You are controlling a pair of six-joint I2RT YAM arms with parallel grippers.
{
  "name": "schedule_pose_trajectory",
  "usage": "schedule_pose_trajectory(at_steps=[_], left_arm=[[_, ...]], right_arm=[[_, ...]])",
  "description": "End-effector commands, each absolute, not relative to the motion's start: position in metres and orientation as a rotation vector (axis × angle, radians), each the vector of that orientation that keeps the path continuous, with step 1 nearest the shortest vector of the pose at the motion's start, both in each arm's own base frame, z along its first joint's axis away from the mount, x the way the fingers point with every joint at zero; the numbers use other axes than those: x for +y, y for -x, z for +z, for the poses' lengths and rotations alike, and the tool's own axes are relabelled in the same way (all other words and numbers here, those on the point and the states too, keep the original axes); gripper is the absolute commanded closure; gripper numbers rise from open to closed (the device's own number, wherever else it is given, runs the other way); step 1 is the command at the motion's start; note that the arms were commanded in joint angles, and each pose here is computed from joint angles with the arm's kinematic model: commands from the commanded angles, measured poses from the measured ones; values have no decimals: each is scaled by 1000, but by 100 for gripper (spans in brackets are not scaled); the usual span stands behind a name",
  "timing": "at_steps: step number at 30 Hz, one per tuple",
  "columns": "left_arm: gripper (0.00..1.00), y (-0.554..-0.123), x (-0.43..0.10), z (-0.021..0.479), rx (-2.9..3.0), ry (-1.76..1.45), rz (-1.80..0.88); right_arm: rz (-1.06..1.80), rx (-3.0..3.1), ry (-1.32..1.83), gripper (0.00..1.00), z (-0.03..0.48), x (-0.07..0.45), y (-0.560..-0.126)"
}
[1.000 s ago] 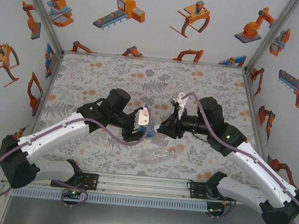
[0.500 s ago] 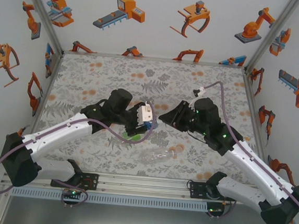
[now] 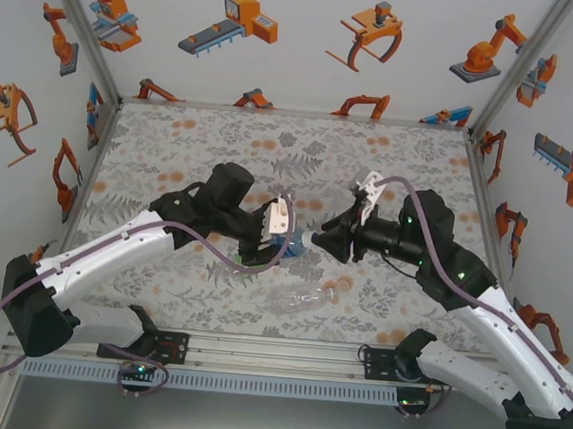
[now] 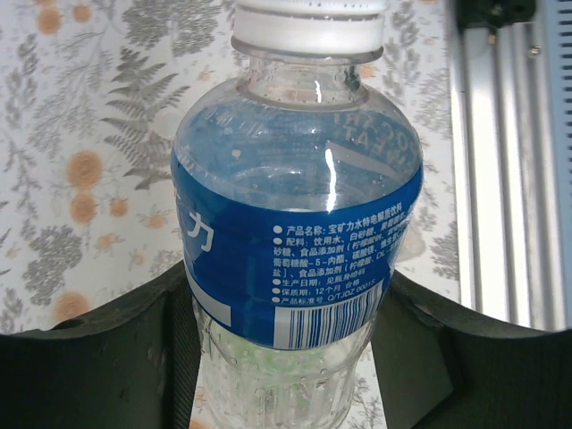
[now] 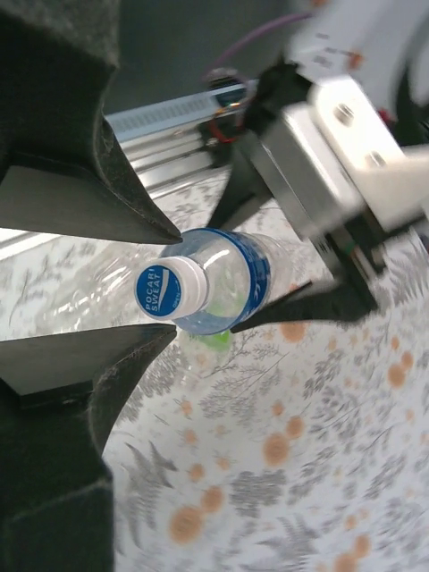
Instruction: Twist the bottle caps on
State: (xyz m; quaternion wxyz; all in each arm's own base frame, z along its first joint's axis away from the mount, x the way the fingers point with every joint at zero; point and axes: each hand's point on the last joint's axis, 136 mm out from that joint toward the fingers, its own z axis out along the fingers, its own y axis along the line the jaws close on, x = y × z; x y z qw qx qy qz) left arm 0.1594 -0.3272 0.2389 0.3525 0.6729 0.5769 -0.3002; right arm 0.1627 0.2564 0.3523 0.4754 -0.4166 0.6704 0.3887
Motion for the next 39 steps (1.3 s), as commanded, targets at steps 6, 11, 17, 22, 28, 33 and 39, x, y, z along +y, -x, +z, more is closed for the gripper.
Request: schedule_pose_trajectory(at_steps=[6,11,17,22,28,33,39], left_arm=[[100,-130,-324,256,1412,-1811,-912],[100,-128,-323,258,1411,-1813,-925],[100,-126,-323,260,1400,-1814,-930],[100,-125,-323,260,1398,-1815,-942],[100,-124,-325,260,1398,-1819,-952],[100,-123,-325,260,1396,-1819,-953],[100,-124,-324,261,1391,-1818,-944]], right_arm=[[941,1189,1488,48,357,269,-111],[958,1181,1488,54,354,273,-113],[942,1221,1485,54,343,274,-117],[923,1242,1478,53,339,273,-121],[949,1222,1482,57,341,276,-119],[960,1235,1486,62,337,277,-119],[971,1292,1457,81,335,276,-122]])
